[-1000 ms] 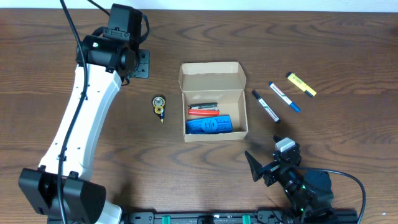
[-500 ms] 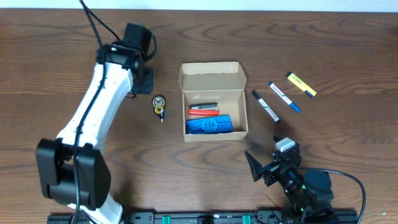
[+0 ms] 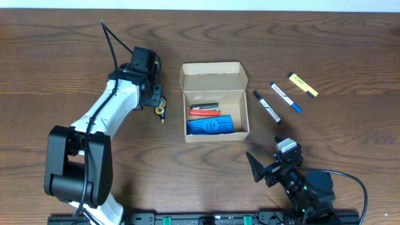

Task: Pack container
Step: 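Lower the left gripper and grasp the correction tape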

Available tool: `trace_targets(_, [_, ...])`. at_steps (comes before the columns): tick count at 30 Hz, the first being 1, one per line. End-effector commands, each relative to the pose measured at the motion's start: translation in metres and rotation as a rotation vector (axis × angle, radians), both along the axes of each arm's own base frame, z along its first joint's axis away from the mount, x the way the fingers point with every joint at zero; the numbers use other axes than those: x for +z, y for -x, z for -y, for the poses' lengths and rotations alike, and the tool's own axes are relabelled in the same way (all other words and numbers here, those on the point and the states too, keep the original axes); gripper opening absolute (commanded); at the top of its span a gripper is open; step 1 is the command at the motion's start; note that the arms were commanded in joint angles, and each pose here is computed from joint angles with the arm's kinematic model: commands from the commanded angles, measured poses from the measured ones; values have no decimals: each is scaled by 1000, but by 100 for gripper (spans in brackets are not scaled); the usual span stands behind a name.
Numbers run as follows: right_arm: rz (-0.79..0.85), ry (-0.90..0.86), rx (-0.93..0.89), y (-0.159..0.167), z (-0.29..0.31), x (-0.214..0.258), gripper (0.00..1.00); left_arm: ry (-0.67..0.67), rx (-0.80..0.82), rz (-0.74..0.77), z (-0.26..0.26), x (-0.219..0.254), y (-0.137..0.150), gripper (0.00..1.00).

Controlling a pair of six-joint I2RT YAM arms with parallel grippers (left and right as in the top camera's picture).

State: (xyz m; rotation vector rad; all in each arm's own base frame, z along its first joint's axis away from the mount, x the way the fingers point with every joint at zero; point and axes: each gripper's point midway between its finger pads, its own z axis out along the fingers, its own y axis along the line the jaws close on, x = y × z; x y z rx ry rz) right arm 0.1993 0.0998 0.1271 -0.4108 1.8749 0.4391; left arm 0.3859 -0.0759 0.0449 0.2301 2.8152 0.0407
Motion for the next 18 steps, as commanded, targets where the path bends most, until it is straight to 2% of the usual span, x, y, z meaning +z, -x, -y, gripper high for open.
trace_targets(1, [4, 5, 26, 2, -5, -1, 99, 54, -60, -19, 11, -9, 7, 56])
trace_targets(9, [4, 5, 26, 2, -5, -1, 99, 58, -68, -11, 13, -14, 9, 62])
trace_targets(18, [4, 5, 26, 2, -5, -1, 99, 43, -145, -7, 43, -14, 16, 67])
